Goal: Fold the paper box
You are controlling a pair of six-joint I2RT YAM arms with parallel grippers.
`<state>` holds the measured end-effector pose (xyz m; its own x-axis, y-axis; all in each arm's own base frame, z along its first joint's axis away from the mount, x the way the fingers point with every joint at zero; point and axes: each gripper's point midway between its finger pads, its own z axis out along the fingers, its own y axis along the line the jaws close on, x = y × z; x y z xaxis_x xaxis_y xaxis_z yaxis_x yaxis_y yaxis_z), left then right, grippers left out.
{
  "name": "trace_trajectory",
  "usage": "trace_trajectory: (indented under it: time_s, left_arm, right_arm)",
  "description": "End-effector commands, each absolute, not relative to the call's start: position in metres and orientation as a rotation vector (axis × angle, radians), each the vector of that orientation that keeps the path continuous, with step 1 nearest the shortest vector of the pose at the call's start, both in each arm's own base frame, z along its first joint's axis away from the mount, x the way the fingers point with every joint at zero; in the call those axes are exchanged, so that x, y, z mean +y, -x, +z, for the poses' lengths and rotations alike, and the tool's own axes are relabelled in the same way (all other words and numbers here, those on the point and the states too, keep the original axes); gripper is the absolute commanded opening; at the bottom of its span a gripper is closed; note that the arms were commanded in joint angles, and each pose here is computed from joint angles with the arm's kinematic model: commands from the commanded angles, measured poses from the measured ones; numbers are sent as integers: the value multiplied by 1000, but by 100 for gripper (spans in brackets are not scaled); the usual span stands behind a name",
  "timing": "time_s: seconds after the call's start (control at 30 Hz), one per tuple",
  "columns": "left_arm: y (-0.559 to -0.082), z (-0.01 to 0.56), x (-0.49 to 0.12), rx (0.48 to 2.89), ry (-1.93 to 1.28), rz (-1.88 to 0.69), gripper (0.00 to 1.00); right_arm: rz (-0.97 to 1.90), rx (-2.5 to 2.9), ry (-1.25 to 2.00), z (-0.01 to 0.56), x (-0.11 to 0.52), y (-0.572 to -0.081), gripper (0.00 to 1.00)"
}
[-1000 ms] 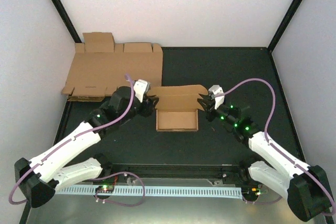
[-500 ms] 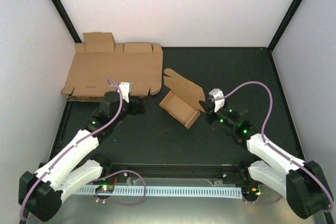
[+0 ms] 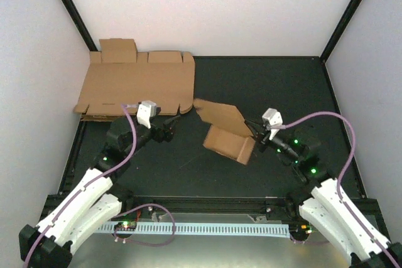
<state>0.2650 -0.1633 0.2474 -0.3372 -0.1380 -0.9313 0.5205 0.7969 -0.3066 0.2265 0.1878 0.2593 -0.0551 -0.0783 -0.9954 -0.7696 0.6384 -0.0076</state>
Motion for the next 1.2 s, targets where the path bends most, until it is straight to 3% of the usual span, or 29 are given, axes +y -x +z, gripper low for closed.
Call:
trace_trajectory:
  time_s: [0.0, 0.2, 0.3, 0.43, 0.6, 0.83, 0.93, 1.17]
  left_arm:
    - [-238, 287, -175, 1608, -457, -766, 99]
    - [-203, 304, -189, 1454, -627, -875, 99]
    - [-212, 294, -183, 1549, -544, -860, 99]
    - [-210, 279, -190, 1619, -572, -912, 99]
    - [-219, 259, -199, 1690, -554, -972, 99]
    - [-249, 237, -212, 1744, -547, -959, 99]
    - [-257, 234, -214, 1766, -549, -944, 99]
    - [-263, 232, -214, 1765, -484, -970, 99]
  right_arm:
    - [625, 1479, 797, 284, 181, -204, 8]
    - [599, 1445, 835, 304, 178, -192, 7]
    - [594, 1468, 830, 303, 177, -195, 2]
    - [609, 1565, 762, 291, 176, -208, 3]
    - [605, 1640, 654, 286, 167, -216, 26]
    - [507, 1741, 573, 281, 149, -224, 83]
    - [498, 1770, 697, 275, 160, -225, 100]
    - [437, 1967, 951, 247, 184, -261, 99]
